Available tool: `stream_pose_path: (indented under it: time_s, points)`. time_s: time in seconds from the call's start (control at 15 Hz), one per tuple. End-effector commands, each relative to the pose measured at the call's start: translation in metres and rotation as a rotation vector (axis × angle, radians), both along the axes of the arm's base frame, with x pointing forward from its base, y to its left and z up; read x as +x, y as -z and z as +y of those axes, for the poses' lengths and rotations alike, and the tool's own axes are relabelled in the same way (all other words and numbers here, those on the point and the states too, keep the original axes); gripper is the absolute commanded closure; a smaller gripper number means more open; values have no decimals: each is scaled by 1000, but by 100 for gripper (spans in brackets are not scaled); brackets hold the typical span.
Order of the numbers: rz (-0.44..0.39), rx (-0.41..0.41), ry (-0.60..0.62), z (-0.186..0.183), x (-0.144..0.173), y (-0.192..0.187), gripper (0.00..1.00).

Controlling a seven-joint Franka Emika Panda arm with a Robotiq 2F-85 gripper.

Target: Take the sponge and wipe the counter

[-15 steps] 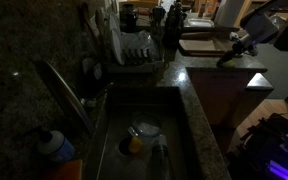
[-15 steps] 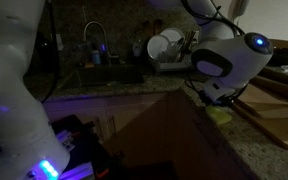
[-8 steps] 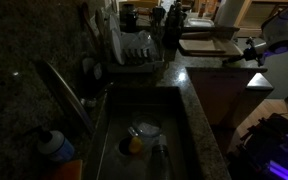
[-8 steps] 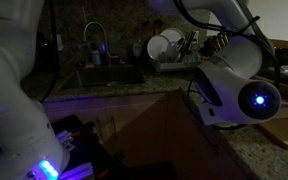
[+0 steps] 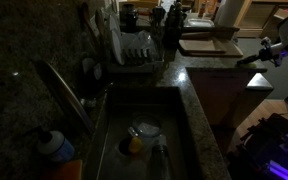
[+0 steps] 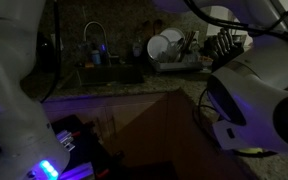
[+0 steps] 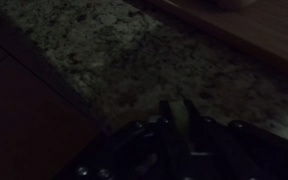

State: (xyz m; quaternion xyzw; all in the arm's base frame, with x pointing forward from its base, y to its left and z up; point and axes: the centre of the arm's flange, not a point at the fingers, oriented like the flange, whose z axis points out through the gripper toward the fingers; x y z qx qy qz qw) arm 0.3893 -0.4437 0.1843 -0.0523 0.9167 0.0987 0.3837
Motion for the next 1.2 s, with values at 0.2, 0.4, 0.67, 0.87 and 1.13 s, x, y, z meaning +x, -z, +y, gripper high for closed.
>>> stream_pose_path:
  time_s: [0.2,0.4,0.67,0.87,1.13]
  points:
    - [160,-208,83,-58,-44,10,95]
    - [144,-255,120,-49,-26,7,95]
    - [30,-335,124,-22,31,-28,95]
    - [-123,-342,122,1,88,-79,95]
    - [-280,-222,-46,37,129,-141,95]
